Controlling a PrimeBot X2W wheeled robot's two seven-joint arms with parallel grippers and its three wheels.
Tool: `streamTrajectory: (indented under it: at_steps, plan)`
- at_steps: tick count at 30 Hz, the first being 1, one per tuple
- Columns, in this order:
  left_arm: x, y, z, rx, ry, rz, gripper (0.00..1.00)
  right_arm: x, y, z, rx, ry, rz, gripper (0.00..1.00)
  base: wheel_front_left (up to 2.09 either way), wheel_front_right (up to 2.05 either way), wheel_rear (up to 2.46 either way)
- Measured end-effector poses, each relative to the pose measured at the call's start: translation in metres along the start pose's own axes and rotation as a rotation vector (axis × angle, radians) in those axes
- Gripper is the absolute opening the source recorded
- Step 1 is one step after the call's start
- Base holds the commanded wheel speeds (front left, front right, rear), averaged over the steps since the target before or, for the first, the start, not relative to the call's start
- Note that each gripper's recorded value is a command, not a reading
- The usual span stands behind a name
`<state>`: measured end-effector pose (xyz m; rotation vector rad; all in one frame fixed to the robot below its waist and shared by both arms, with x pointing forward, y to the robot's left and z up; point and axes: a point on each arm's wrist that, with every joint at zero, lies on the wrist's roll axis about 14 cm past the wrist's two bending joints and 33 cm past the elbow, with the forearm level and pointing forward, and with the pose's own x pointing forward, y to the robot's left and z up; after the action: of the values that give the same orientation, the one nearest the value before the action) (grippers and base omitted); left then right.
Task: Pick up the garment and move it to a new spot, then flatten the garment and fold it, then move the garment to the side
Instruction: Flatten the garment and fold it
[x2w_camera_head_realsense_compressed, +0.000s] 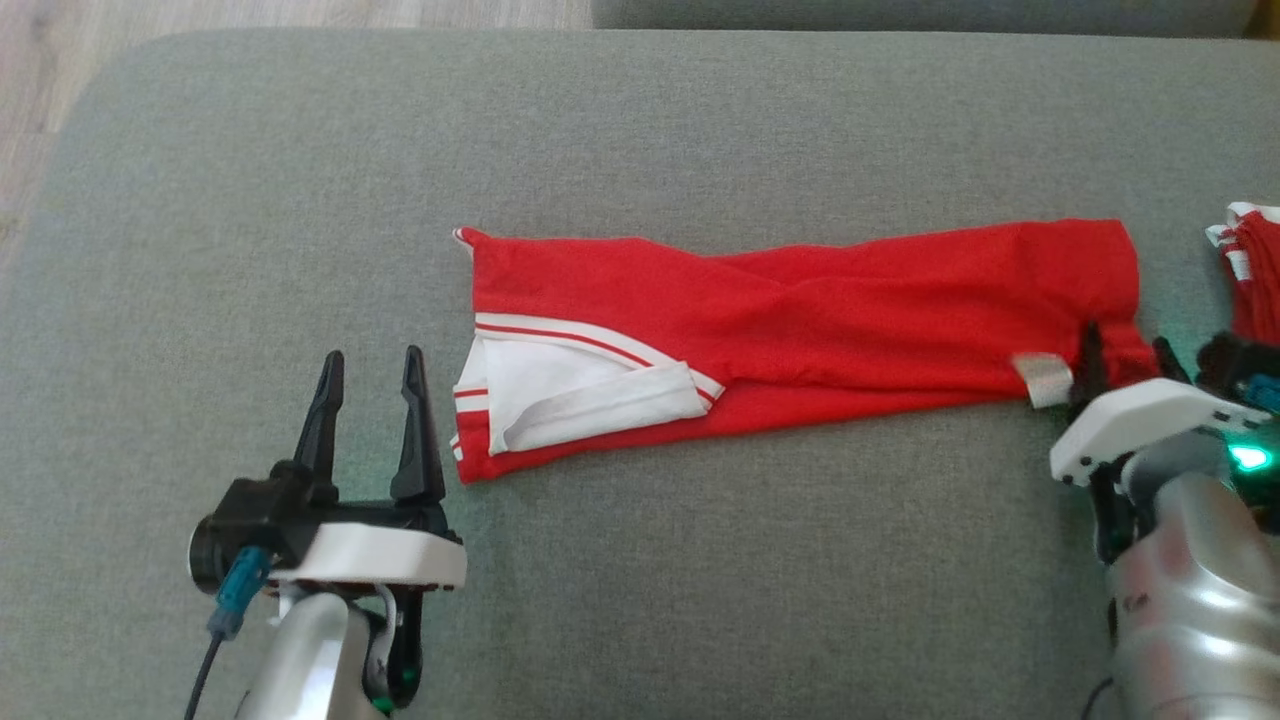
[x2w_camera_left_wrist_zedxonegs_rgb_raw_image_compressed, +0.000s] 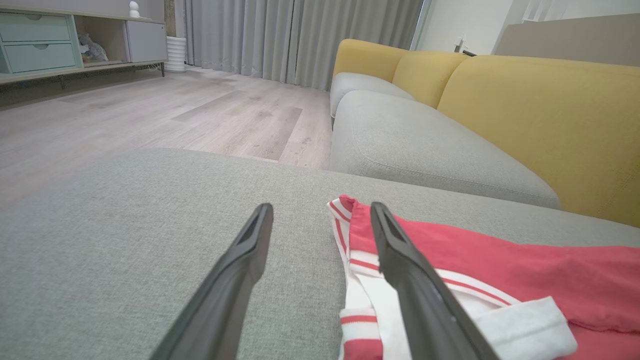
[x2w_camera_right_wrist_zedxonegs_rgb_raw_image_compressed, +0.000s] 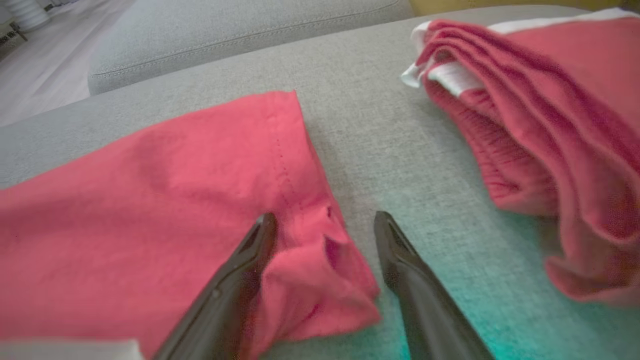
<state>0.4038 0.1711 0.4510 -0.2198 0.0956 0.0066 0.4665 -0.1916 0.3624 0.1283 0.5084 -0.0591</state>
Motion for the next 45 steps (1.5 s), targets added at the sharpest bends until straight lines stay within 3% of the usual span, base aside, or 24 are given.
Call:
streamTrajectory:
  at_steps: [1, 3, 11, 20, 25, 32, 45]
  plan:
    - [0.0, 0.0, 0.0, 0.0, 0.0, -0.001, 1.0, 0.001, 0.002, 0.0, -0.002, 0.003, 0.006, 1.0, 0.0, 0.0, 0.0]
    - [0.001, -0.002, 0.0, 0.0, -0.001, -0.005, 1.0, 0.001, 0.005, 0.0, -0.003, 0.008, 0.013, 0.0, 0.0, 0.0, 0.0]
    - [0.003, -0.012, 0.006, -0.004, -0.019, -0.032, 1.0, -0.009, -0.009, 0.011, -0.036, -0.039, -0.022, 0.0, 0.0, 0.0, 0.0]
    - [0.001, -0.023, 0.017, -0.006, -0.05, -0.063, 1.0, -0.035, -0.081, 0.072, -0.041, -0.227, -0.208, 0.0, 0.0, 0.0, 0.0]
    - [-0.003, -0.027, 0.022, -0.007, -0.064, -0.072, 1.0, -0.046, -0.077, 0.097, -0.032, -0.302, -0.209, 0.0, 0.0, 0.0, 0.0]
    - [-0.016, -0.025, 0.025, -0.022, -0.072, -0.066, 1.0, -0.052, -0.024, 0.126, 0.006, -0.384, -0.048, 0.0, 0.0, 0.0, 0.0]
    - [-0.046, -0.004, 0.038, -0.013, -0.118, 0.002, 1.0, -0.087, 0.163, 0.105, -0.04, -0.334, 0.513, 0.0, 0.0, 0.0, 0.0]
